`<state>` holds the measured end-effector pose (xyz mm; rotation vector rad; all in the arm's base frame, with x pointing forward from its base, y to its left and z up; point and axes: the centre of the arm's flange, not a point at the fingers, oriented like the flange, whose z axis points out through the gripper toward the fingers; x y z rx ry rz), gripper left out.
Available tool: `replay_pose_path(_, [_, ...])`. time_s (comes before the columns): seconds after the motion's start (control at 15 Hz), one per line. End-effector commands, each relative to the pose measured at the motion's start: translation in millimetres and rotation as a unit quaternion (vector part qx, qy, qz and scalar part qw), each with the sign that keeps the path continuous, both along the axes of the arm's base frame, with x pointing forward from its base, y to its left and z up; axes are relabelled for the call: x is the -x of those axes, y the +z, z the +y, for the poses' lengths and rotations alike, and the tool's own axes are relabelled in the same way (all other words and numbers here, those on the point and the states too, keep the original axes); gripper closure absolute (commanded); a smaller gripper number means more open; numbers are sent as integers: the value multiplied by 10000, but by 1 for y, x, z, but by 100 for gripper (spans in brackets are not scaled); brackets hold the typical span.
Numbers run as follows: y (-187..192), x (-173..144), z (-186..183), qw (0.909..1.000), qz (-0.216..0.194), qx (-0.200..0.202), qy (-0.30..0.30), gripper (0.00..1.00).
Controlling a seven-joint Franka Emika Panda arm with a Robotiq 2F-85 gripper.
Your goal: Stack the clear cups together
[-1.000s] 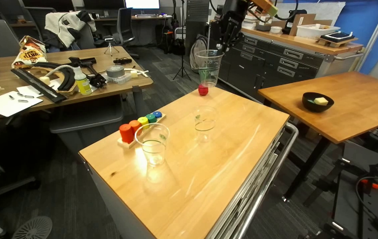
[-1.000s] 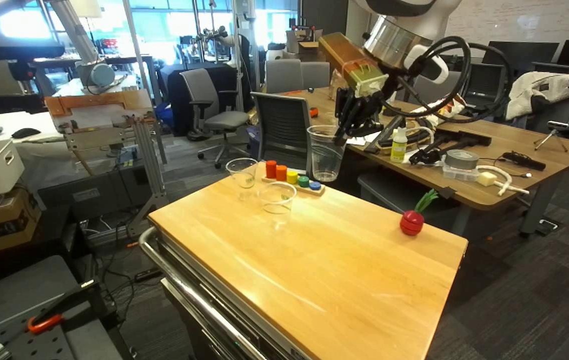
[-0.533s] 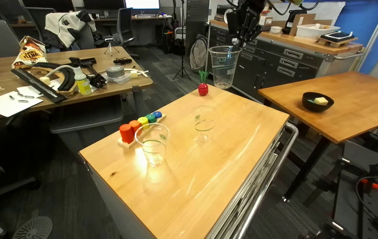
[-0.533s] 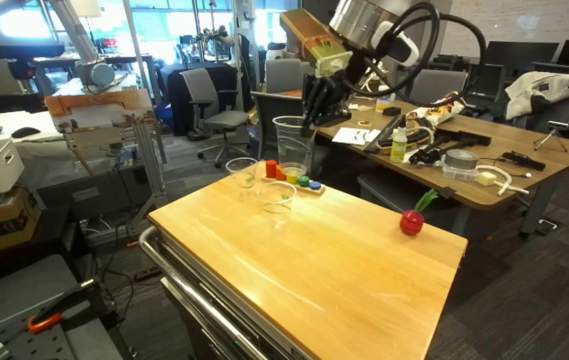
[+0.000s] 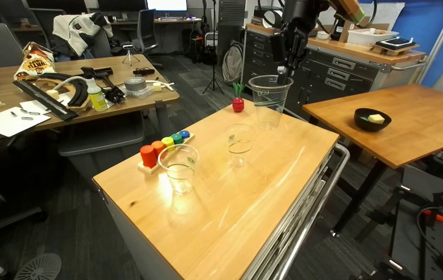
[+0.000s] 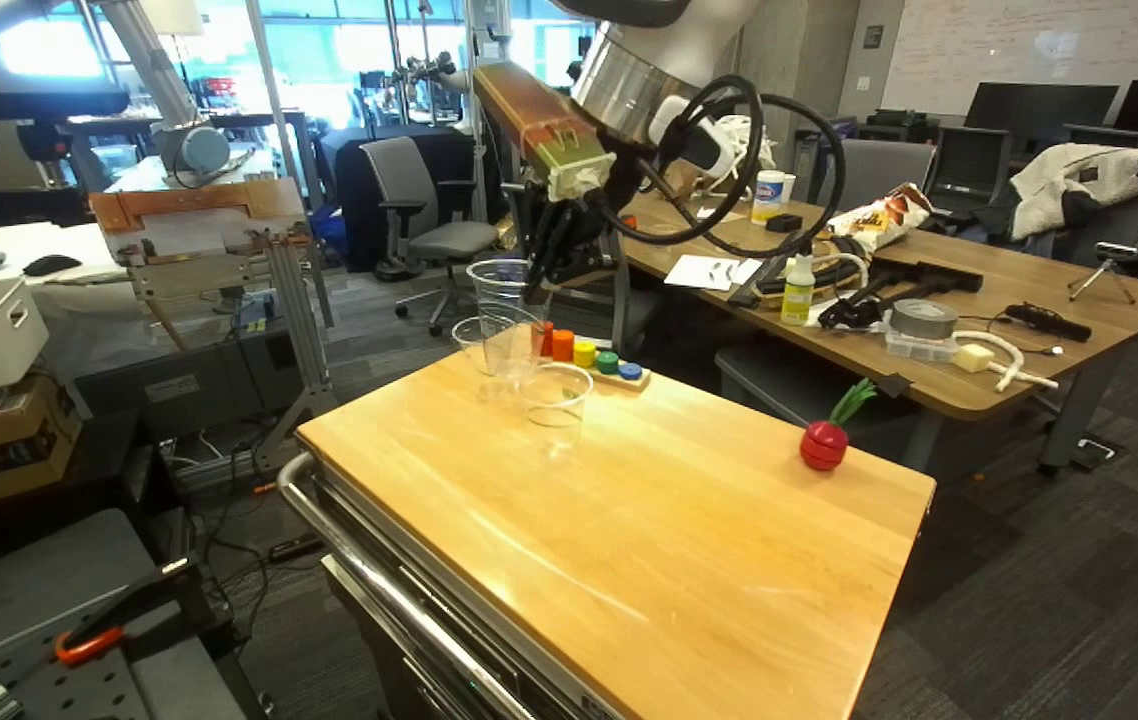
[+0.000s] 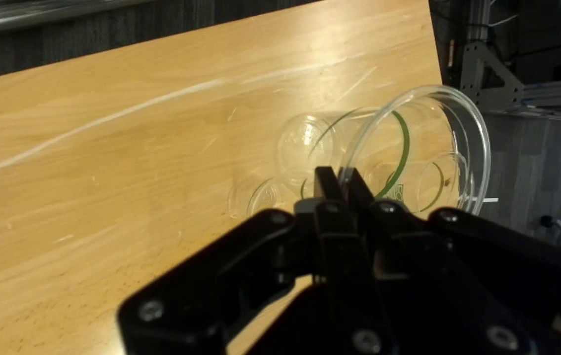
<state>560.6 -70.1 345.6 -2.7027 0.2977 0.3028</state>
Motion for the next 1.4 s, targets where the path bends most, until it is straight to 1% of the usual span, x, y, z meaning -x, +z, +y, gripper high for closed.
replay_pose_path(0.0, [-9,-4,15,9996,-253,-121,34,98])
replay_pose_path(0.27, [-17,-19,22,9991,-357,-218,-9,98])
replay_pose_path(0.53, [-31,-28,19,9990,-428,-146,-42,98])
replay_pose_path(0.87, [-38,-47,16,9984,-469,-273,-137,98])
replay_pose_path(1.33, [-43,-59,7,9985,-503,-188,-101,98])
